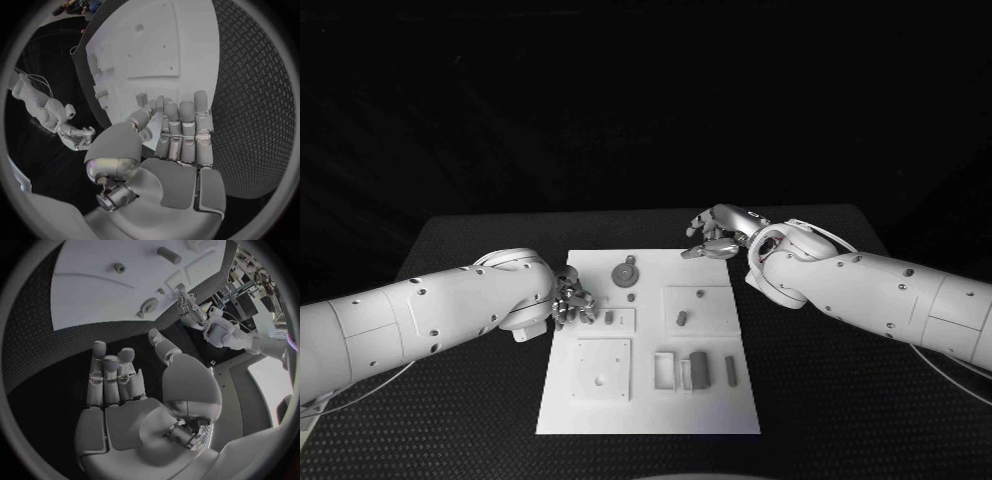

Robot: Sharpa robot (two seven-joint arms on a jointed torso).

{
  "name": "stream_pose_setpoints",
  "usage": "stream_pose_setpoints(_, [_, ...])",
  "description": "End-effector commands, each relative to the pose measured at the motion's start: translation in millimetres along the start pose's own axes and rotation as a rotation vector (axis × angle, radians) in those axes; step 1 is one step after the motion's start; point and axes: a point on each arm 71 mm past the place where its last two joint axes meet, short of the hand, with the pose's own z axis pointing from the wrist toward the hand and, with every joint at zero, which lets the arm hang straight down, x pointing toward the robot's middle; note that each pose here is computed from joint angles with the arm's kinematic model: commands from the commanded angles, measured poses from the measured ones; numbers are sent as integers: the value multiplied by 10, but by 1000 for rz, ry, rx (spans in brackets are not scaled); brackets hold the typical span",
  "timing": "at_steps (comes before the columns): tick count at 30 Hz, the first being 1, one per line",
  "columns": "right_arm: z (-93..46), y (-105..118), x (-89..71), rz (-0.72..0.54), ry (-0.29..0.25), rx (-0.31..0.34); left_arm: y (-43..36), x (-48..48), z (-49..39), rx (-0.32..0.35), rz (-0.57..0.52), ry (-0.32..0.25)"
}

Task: Assemble the parts on the task board

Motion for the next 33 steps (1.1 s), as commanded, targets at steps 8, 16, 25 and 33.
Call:
stream_pose_setpoints(8, [2, 10, 13, -2, 11, -8, 36, 71, 20, -18, 20, 28])
stream_pose_setpoints(16, [2, 9, 13, -2, 12, -8, 50, 70, 17, -24, 23, 29])
stream_pose_setpoints(25, [5, 8, 12, -2, 11, -8, 49, 72, 18, -24, 23, 29])
stream_pose_setpoints(33, [5, 3, 11, -3, 11, -6, 64, 73, 19, -27, 22, 28])
